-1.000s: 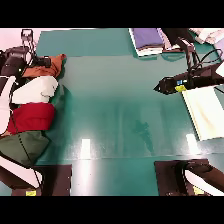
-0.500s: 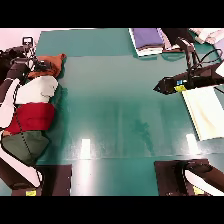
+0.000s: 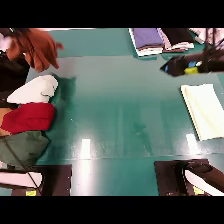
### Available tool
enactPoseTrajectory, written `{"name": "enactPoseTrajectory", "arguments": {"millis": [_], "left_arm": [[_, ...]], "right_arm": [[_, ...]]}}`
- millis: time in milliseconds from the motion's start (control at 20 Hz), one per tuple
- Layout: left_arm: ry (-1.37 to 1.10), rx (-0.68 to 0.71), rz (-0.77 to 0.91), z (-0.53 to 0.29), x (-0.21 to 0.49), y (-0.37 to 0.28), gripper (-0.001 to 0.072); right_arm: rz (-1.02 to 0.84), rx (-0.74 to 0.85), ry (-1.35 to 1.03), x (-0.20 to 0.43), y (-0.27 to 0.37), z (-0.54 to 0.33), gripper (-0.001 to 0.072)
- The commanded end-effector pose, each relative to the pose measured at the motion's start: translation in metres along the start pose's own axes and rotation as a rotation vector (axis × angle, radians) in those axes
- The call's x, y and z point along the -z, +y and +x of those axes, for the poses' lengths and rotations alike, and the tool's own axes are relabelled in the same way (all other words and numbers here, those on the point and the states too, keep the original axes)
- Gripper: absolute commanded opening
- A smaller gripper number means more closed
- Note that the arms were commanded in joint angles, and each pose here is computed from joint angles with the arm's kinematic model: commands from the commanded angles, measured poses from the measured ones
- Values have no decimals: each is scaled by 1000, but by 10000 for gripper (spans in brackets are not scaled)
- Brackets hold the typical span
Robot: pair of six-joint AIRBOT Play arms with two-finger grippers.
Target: Fold the shirts.
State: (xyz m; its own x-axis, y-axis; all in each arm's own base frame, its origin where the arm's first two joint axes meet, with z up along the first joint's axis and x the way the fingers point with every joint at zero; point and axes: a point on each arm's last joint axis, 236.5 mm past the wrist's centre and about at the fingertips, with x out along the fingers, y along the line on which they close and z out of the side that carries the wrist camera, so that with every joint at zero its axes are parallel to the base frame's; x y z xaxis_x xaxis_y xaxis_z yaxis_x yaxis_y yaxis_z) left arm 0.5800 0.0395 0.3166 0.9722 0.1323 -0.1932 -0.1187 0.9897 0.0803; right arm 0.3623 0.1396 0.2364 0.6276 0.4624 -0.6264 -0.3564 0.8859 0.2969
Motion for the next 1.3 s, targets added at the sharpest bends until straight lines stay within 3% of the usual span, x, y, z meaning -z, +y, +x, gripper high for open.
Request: {"name": "enactPoseTrajectory", "arguments": {"millis": [0,250,650,750,850,950,1100,1250], "left_arm": [[-248,65,104,-134,-119,-26,26],[-166,304,147,-226,-111,-107,26],[327,1018,287,-303,68,-382,45],[406,1111,331,-320,108,-423,609],[438,1070,364,-303,125,-426,622],[469,934,324,-259,122,-391,622],[595,694,141,-173,134,-306,622],[754,600,-77,-121,192,-252,622]], "right_arm": [[-94,78,-199,-63,4,-55,12],[-167,131,-364,-107,17,-115,12],[-193,124,-405,-115,30,-144,12],[-191,124,-372,-108,29,-140,12],[-190,126,-345,-102,28,-138,12],[-189,125,-336,-100,28,-138,12],[-189,124,-335,-100,28,-137,12],[-188,125,-332,-100,27,-136,12]]}}
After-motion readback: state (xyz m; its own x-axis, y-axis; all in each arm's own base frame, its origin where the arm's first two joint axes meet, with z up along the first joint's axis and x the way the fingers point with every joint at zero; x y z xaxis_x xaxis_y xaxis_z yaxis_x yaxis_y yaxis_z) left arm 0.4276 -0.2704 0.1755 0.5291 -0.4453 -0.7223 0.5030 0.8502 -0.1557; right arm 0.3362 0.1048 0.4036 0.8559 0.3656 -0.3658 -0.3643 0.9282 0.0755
